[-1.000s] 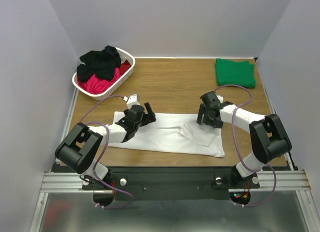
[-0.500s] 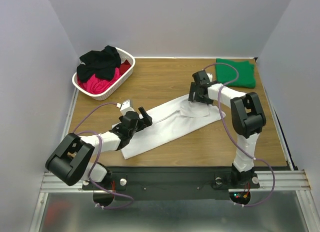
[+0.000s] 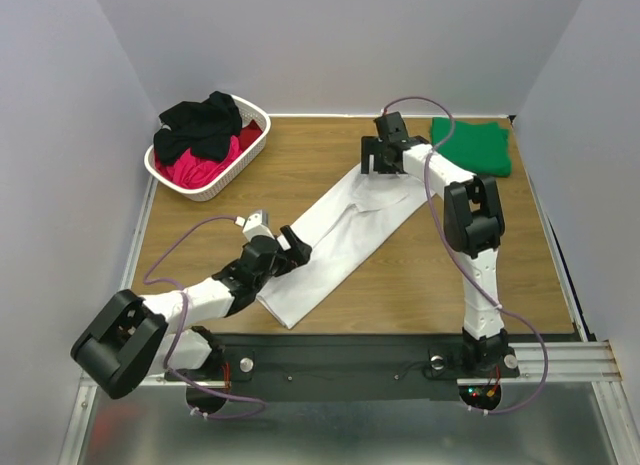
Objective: Fold and stack the t-shirts
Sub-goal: Fold the tshirt
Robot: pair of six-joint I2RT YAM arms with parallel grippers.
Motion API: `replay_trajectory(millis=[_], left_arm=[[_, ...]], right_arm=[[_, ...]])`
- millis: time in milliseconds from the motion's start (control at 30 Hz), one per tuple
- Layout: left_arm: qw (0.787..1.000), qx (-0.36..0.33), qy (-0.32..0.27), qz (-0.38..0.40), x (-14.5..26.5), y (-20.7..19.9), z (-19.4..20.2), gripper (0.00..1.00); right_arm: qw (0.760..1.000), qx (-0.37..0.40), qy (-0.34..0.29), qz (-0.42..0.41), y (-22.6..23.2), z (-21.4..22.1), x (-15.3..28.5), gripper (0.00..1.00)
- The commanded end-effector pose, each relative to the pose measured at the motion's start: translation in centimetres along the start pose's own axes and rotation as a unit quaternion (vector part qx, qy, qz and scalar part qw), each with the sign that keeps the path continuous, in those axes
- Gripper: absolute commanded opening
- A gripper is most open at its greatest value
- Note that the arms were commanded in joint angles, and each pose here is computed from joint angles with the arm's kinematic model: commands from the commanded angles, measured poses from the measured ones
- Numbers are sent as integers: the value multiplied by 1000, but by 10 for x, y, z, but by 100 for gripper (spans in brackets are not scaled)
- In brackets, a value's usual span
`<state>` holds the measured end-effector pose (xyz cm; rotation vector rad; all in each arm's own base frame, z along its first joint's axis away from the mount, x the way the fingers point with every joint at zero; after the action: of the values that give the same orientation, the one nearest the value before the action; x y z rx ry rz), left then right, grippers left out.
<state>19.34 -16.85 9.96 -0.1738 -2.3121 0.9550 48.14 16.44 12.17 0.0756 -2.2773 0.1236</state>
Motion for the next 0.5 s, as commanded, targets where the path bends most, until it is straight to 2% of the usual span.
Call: replay_trajectory(millis=[0,100,200,467], left_arm=[[999,-4,-36,8,12,-10,-14,99],[998,-23,-62,5,18,-14,-25,99],[998,-42,-56,6,17,-15,-25,99],[998,-65,-18,-9,7,-2,-10,99]], right_arm=[[997,3,-71,-7,-10,-44,54,94],[996,0,-87,0,-18,-46,85,95],[997,-3,-81,-14,-20,-34,102,95],[998,-27,-3,-56,-13,21,91,95]])
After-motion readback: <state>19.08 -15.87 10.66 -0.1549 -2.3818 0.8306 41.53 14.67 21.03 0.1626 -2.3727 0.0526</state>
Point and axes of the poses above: each gripper's point midway between its finger pads, its own x axis back along the fingers, its own y axis along the line the jaws close on, z = x × y, the point moved 9 cm from there along x, back along the fingers, and after that the axes turned 8 degrees about x, right-handed, at the moved point
